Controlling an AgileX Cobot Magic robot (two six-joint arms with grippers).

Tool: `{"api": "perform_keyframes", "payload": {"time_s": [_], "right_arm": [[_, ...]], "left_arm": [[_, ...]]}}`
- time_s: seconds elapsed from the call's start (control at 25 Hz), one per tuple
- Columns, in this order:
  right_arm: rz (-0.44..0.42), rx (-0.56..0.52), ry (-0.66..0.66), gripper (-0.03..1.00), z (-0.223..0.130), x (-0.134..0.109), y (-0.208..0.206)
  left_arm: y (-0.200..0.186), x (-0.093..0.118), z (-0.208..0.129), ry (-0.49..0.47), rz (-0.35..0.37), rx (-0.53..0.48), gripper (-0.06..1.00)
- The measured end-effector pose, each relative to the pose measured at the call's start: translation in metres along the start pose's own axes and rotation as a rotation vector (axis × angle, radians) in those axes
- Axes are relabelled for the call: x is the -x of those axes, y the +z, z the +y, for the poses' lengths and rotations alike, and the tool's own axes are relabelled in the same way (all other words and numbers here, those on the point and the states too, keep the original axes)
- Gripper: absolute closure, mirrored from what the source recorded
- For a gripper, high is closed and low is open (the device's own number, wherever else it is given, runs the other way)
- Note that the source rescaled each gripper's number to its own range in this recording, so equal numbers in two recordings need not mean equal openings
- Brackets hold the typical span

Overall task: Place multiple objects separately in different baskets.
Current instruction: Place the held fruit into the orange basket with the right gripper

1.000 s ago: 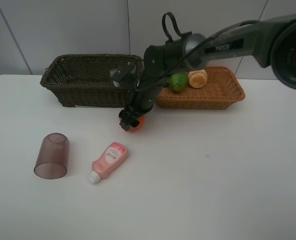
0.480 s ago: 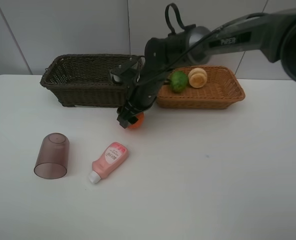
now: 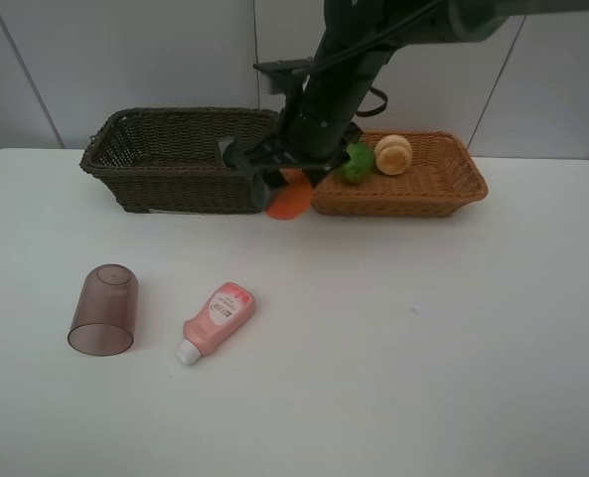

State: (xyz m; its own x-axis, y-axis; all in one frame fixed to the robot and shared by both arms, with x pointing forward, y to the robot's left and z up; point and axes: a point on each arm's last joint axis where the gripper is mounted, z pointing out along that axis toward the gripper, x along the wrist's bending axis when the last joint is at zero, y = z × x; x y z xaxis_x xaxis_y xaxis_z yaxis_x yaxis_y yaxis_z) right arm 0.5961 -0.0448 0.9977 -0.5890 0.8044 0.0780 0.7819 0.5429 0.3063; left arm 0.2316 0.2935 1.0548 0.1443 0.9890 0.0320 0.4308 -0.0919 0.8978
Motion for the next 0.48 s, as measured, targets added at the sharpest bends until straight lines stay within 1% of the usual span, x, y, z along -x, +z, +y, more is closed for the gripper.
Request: {"api": "perform_keyframes", "payload": {"time_s": [0.12,0.24,0.4,0.48], "right_arm": [[-0.064,0.004,0.121,0.36,-0.002,0.030,-0.014],[-0.125,0.012,0.205,0.36,-0.006,0.064,-0.020],[-0.159,0.028,0.288,0.36,-0.011,0.100,-0.025],[-0.176,0.062,0.328,0.36,-0.013,0.120,-0.029]], "left_arm": [[0.000,0.000,0.000,0.000,0.000,0.000,-0.06],[0.000,0.000,0.000,0.000,0.000,0.000,-0.06],[0.000,0.000,0.000,0.000,0.000,0.000,-0.06],[0.000,0.000,0.000,0.000,0.000,0.000,-0.06]]}}
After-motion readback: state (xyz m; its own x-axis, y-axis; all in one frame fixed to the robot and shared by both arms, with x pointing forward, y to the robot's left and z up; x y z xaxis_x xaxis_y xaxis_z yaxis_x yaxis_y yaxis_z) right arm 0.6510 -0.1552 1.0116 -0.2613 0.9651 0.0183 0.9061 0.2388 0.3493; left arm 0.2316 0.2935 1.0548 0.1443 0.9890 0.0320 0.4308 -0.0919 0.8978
